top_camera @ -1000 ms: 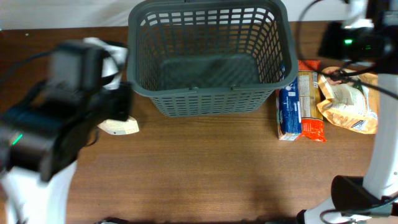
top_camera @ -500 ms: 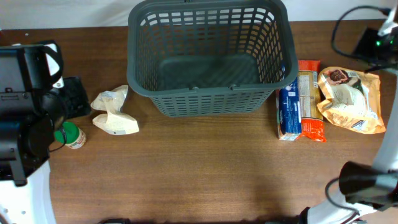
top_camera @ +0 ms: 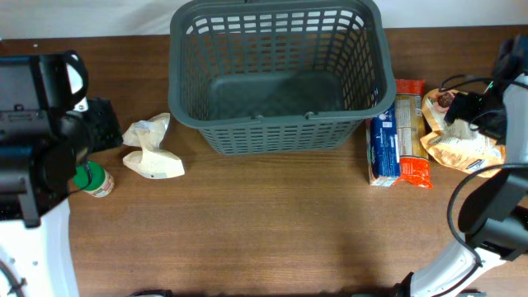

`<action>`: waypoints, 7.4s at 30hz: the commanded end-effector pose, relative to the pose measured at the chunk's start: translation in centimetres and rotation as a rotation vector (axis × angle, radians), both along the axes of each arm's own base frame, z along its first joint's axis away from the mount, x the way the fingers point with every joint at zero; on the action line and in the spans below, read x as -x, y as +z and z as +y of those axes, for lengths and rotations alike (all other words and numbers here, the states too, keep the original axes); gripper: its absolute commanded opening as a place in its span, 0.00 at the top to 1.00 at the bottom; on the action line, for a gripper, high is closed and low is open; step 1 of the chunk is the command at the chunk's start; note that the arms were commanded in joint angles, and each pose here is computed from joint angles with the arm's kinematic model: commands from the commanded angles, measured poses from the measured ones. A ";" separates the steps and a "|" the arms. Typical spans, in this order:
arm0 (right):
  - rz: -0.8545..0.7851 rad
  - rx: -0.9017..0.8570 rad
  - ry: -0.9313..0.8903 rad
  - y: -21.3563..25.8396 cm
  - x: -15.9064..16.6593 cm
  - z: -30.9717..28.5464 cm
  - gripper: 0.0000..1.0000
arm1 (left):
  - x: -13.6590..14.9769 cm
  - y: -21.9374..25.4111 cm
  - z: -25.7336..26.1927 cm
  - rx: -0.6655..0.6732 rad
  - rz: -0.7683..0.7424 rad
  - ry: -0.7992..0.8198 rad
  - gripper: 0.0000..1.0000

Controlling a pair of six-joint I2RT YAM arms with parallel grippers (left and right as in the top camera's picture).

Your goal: Pack container

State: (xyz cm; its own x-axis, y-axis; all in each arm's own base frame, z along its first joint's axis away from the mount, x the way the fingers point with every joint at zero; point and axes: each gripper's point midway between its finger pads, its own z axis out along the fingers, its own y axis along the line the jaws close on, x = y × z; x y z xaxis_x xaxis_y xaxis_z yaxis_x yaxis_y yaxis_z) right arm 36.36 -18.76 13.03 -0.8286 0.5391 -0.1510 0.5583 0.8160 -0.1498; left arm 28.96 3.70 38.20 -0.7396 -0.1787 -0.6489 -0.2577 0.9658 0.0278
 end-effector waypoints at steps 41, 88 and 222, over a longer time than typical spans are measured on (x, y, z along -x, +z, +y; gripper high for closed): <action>-0.220 0.065 -0.058 5.0 -4.8 1.0 0.96 | -1.4 -5.7 0.2 0.007 0.263 0.007 0.01; -0.429 -0.049 0.957 12.2 -10.2 36.4 0.50 | -1.4 -5.7 0.2 0.007 0.263 0.007 0.01; -0.960 0.085 0.600 33.6 -8.2 14.5 0.01 | -1.4 -5.7 0.2 0.007 0.263 0.007 0.01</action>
